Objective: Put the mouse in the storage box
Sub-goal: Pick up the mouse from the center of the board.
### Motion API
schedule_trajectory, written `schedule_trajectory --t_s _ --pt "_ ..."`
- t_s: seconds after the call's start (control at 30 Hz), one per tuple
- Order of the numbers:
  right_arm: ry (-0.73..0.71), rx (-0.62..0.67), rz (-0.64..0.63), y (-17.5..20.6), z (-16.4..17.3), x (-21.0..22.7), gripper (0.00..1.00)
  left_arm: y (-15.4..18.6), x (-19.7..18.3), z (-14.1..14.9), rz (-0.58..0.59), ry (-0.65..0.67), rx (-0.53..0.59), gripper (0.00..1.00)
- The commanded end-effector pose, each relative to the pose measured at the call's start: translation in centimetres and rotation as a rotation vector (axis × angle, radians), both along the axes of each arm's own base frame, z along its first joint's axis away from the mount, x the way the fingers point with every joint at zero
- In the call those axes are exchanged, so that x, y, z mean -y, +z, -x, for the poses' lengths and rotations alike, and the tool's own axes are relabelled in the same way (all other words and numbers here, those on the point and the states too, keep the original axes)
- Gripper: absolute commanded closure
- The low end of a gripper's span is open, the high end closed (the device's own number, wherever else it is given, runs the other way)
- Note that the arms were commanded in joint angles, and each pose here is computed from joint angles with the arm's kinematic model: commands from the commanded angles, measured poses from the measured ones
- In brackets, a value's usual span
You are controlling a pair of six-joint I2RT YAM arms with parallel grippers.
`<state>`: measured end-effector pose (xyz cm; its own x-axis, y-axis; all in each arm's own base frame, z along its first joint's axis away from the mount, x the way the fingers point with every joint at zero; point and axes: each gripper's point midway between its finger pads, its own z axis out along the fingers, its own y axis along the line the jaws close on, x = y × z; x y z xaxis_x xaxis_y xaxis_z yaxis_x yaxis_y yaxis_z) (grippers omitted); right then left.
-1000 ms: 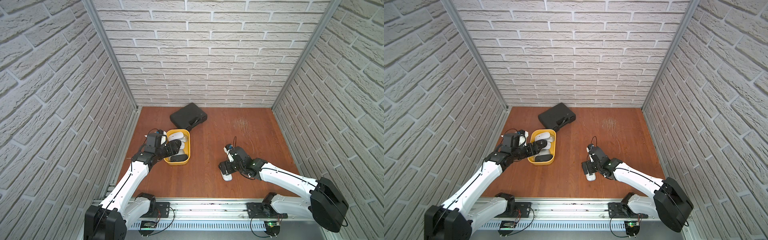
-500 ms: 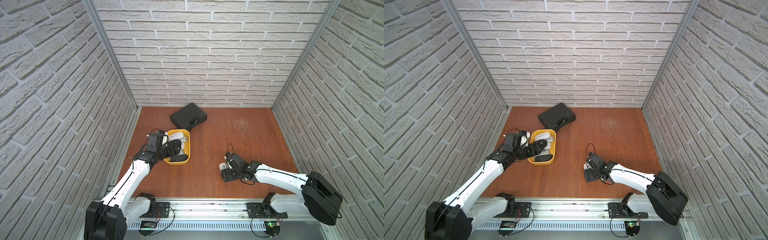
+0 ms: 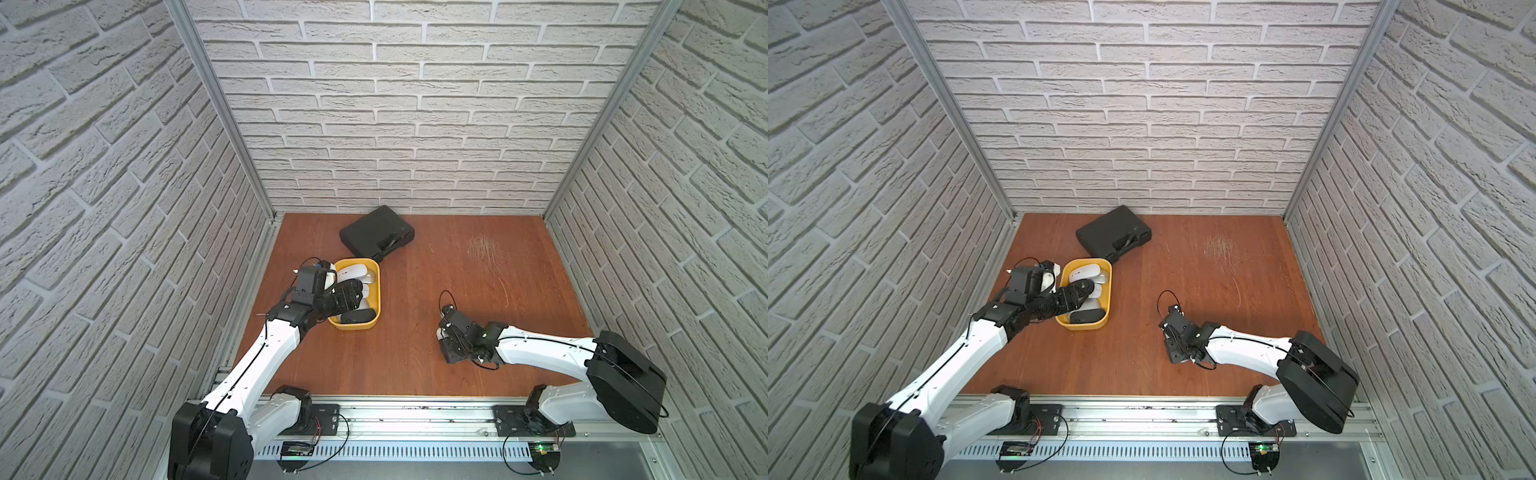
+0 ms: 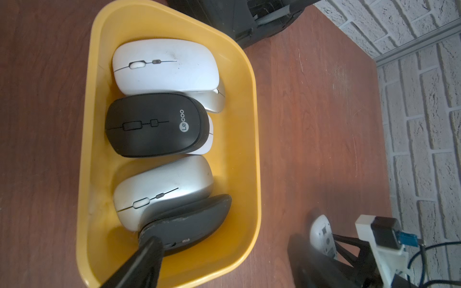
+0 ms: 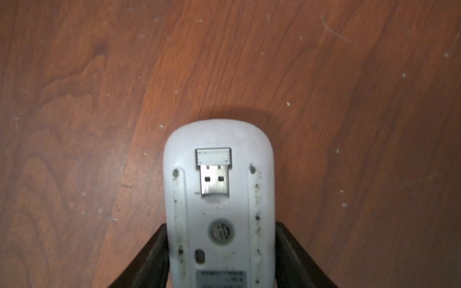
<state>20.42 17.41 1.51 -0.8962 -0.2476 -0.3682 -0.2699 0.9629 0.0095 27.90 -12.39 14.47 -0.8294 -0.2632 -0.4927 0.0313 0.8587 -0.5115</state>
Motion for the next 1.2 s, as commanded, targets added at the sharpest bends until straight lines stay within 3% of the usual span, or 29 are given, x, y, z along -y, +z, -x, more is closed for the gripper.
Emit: schedule_trajectory --t_s 0.0,0.1,0.33,0.47,0.7,0.97,1.17 --pt "0.03 0.025 -0.027 0.4 0.2 -0.4 0.44 1.1 0.8 -0.4 0.035 -0.025 0.048 0.17" --pt "0.081 0.161 -0.139 3.5 -1.5 -2.2 0.48 2.0 1.9 -0.5 0.096 -0.062 0.07 0.17" --pt "0.261 0.554 -0.463 14.7 -3.8 -6.4 0.54 6.7 5.4 0.1 0.284 -0.196 0.157 0.16" --pt "0.336 0.7 -0.54 18.6 -3.9 -6.9 0.55 9.7 8.0 1.2 0.307 -0.294 0.21 0.15" --pt "0.445 0.669 -0.569 18.9 -3.2 -8.6 0.58 12.5 13.1 3.1 0.294 -0.451 0.273 0.14" --pt "0.476 0.615 -0.573 17.7 -2.6 -9.1 0.59 9.7 17.7 3.7 0.232 -0.536 0.212 0.19" --pt "0.482 0.618 -0.567 17.8 -2.7 -9.1 0.59 8.1 19.4 3.9 0.21 -0.557 0.16 0.3"
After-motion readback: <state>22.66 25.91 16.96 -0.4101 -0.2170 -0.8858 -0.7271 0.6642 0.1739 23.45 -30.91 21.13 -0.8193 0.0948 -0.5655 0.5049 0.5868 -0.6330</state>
